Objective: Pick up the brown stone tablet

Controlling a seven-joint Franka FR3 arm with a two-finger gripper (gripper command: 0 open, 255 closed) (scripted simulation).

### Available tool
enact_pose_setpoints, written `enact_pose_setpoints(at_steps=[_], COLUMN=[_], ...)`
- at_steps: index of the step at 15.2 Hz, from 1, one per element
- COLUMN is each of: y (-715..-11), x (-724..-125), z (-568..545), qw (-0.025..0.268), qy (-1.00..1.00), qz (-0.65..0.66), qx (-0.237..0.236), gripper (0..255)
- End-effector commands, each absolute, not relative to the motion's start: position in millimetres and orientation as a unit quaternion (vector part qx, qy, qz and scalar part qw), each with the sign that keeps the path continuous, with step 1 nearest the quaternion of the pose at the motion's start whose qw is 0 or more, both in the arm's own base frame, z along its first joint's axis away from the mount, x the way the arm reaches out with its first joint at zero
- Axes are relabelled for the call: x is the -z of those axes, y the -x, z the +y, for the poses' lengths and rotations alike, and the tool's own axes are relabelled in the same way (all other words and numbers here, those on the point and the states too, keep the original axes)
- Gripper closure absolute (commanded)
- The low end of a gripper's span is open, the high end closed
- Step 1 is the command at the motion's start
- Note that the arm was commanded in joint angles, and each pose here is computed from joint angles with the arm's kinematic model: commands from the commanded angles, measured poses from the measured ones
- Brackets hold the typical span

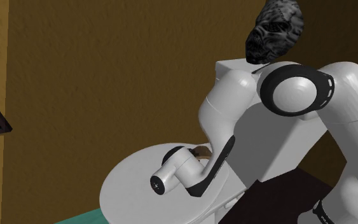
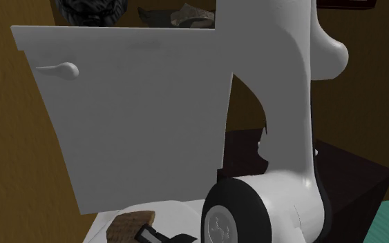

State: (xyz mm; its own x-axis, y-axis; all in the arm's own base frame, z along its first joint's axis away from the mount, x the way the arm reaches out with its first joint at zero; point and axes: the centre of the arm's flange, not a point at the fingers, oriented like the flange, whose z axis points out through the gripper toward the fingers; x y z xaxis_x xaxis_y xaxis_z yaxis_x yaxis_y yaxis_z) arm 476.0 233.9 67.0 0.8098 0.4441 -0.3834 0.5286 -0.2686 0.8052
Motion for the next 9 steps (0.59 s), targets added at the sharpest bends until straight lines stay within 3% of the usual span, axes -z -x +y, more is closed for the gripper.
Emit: enact_pose_setpoints(at_steps=[1, 9], y=[-475.6, -475.6], x=[-77.0, -119.3], z=[233.5, 233.5], qw=[0.522, 0.522], qy=[-0.795, -0.795], qz=[0.306, 0.306], qx=[0.04, 0.04], gripper=[255, 255])
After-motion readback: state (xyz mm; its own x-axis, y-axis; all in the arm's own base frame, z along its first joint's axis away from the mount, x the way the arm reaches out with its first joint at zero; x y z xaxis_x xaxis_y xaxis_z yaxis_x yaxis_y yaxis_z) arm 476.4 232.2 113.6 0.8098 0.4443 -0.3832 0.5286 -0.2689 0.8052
